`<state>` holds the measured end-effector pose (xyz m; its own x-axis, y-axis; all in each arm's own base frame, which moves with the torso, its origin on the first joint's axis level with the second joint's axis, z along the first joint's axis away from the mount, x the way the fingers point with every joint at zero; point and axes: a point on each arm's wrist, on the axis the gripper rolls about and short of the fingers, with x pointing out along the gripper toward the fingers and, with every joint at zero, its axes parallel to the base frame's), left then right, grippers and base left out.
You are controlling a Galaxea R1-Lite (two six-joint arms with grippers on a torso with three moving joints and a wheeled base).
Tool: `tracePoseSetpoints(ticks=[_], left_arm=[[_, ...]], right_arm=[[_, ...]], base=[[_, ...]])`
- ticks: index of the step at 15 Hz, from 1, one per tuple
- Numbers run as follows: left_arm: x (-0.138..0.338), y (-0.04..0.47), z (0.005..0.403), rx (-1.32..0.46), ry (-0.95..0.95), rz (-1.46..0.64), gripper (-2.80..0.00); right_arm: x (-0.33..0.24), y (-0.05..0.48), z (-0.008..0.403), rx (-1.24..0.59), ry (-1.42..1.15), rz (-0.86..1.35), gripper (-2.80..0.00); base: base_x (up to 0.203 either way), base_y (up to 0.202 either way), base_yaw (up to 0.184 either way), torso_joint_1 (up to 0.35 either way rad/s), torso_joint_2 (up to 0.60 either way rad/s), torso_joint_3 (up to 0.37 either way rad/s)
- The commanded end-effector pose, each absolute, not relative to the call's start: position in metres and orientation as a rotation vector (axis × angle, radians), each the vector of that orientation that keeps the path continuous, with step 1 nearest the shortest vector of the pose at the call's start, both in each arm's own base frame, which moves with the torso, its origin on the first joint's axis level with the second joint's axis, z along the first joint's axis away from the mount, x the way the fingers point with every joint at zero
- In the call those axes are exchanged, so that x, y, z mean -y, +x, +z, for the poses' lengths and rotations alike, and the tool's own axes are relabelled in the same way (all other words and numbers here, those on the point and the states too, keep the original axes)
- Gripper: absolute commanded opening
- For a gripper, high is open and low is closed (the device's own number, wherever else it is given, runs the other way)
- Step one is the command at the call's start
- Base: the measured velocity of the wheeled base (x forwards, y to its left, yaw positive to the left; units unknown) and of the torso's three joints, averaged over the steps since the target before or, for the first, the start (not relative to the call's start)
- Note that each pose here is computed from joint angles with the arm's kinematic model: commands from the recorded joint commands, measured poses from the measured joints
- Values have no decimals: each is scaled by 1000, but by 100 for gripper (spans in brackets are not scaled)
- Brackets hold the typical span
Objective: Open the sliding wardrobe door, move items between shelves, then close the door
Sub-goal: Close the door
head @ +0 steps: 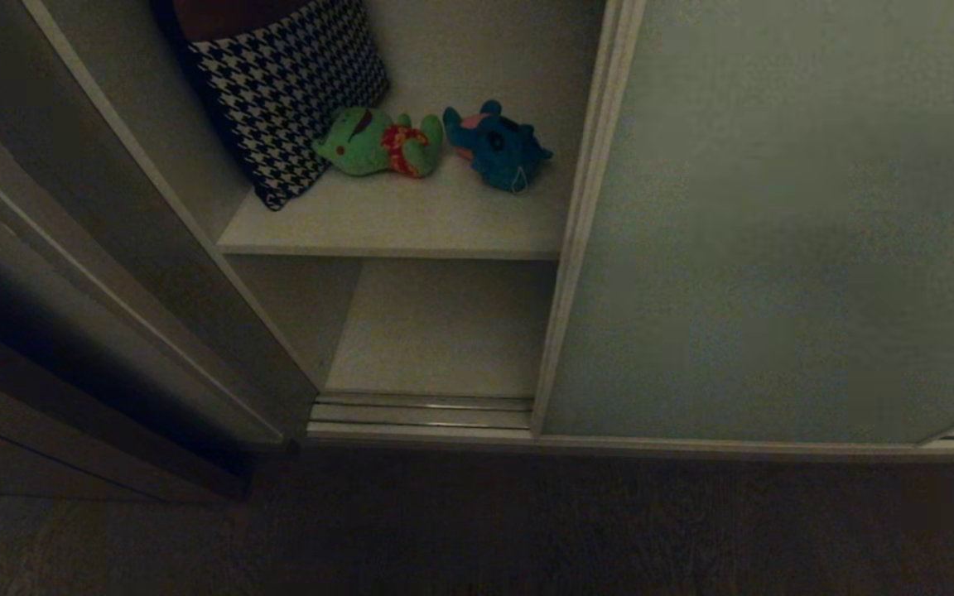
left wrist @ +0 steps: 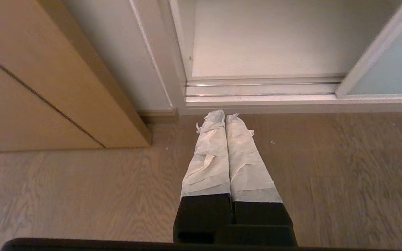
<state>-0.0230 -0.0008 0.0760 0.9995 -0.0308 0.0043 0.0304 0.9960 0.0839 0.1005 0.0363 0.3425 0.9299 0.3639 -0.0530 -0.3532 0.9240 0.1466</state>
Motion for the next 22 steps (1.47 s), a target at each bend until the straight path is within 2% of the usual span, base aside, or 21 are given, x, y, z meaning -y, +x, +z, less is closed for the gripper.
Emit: tracePoseSetpoints(ticks=[1,7,12,14,17,20,22], left_arm=[[1,-23,76,4,84,-29,-280],[1,-23,76,4,84,-31,-280],[1,-23,76,4,84,-31,-280],[1,-23,76,3,84,-31,-280],[1,-23,76,4,84,-31,-280],[1,-23,76,4,84,-31,-280],[1,-23,76,4,84,-31,-280]], right_arm=[[-31,89,340,-62,137,364,-280],[-10,66,335,-18,148,174,-280],[9,60,328,-8,153,-114,-280],[4,59,329,-5,144,-30,-280],[-14,67,343,2,85,255,-280],[-44,88,358,-1,-10,504,-280],[-76,112,363,-11,-49,580,-280]], base=[[0,0,0,0,0,0],[0,0,0,0,0,0],[0,0,0,0,0,0],[0,0,0,0,0,0],[0,0,0,0,0,0],[0,0,0,0,0,0],[0,0,0,0,0,0]])
